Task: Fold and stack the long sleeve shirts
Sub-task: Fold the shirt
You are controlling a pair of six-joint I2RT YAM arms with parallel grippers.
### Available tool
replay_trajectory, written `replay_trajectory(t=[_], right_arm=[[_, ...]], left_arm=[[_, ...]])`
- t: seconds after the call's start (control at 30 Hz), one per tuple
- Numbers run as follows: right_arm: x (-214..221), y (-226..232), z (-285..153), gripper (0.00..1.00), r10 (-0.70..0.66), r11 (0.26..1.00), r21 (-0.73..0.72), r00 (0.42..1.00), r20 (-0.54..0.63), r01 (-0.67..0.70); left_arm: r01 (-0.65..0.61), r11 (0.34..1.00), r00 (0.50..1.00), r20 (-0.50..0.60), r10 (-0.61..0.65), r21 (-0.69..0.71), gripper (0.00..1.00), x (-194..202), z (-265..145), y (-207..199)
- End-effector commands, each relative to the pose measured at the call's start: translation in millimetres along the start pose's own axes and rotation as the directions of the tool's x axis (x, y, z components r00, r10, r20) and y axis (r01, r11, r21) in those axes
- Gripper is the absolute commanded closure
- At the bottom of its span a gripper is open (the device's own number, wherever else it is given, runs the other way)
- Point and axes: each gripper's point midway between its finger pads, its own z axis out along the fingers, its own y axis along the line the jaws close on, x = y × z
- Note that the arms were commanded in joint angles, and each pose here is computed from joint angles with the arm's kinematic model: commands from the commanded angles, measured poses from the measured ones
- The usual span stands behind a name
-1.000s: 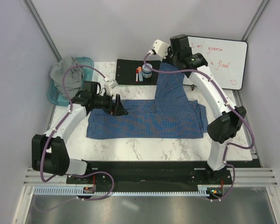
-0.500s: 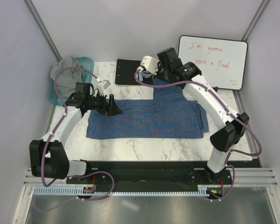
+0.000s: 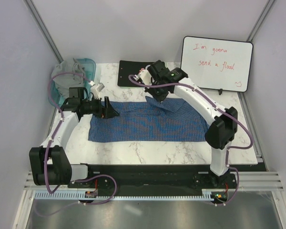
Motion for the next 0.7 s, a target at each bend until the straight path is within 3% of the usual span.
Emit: replay_trajectory(t=[0.0,0.3,0.67], right_arm=[[-36.7,38.6,6.2,1.0,0.128,0.982,-0.153,0.987,0.096,-0.112],[-79.8,92.0,40.3,1.0,0.281,0.907,-0.367,0.945,0.169,-0.204],[-109.2,120.9,74.0,1.0,0.446,0.838,-0.432,0.874,0.19,-0.334]], left_arm=[[0.042,0.996,0.999,0.023,-0.044,0.072,0.14,1.6,-5.4,-9.5],[0.154,0.982,0.986,0.049,-0.16,0.106,0.15,1.9,-0.8,-8.4],[0.229,0.972,0.965,0.117,-0.234,0.05,0.14,-3.1,-17.4,20.8]])
